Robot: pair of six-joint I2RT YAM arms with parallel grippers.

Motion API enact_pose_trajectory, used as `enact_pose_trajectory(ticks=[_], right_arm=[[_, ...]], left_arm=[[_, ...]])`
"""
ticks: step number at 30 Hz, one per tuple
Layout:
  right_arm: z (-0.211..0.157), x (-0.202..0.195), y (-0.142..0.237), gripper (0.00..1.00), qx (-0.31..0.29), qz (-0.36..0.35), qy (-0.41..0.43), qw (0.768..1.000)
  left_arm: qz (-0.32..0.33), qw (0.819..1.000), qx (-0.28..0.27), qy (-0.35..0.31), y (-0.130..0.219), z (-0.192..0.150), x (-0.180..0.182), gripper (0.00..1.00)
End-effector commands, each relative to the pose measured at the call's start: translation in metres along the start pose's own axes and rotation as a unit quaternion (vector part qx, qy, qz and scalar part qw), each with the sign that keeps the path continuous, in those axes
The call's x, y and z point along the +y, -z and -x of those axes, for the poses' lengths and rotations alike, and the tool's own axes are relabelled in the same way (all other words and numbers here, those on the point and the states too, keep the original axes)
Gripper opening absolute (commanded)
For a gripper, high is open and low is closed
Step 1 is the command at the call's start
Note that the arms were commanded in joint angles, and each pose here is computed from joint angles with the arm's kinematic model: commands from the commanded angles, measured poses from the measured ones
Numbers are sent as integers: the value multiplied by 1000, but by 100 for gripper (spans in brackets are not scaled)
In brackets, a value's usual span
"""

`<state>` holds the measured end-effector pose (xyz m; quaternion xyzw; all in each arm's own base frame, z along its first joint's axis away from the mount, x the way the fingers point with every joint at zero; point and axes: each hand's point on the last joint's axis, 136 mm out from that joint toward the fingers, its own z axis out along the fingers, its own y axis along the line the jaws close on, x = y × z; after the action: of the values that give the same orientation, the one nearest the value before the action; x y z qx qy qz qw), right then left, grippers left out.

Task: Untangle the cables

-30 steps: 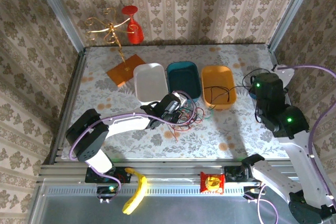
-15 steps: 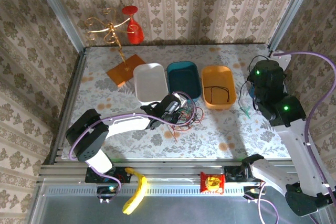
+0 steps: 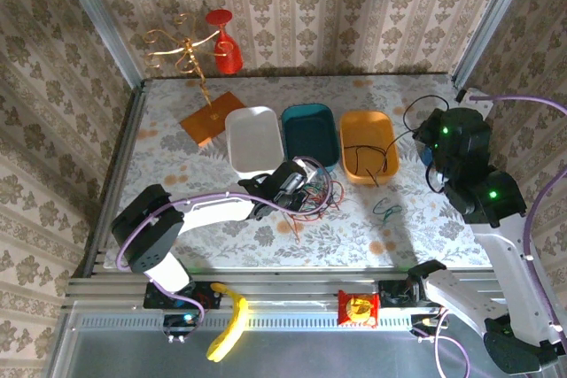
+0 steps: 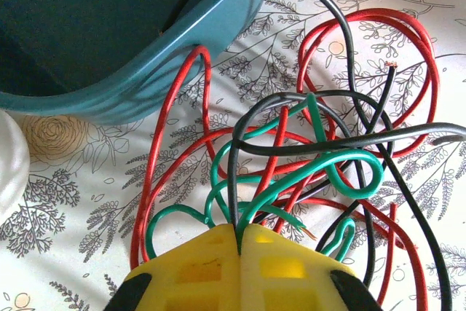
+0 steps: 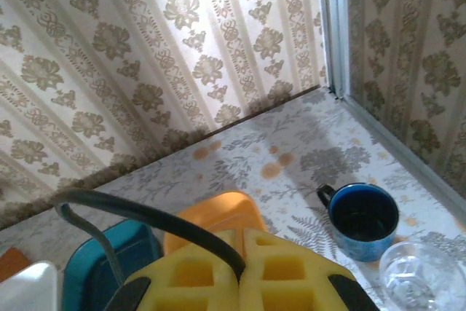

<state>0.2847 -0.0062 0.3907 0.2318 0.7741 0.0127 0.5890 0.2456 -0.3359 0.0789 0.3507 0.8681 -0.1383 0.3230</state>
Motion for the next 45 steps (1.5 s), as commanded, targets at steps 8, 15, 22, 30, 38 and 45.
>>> enact_pose_trajectory(ticks=[8,15,22,30,38,45], right_arm=[[13,29,-50,0,-39,-16,10,999],[-7,21,-94,0,-49,-93,68,992],[-128,25,-158,0,129,-90,144,977],[-230,9,-194,0,283,-116,153,940],[-249,-26,-216,0,305,-185,114,927],[-232,-27,-212,19,288,-204,117,928]], left_arm=[[11,1000,-4,-14,2,3,0,0],[15,1000,-3,-14,2,2,1,0],[15,1000,3,-16,0,1,1,0],[13,1000,9,-22,-1,0,-1,0],[9,1000,9,-23,0,2,-3,0],[6,1000,11,-26,-1,5,-6,0]])
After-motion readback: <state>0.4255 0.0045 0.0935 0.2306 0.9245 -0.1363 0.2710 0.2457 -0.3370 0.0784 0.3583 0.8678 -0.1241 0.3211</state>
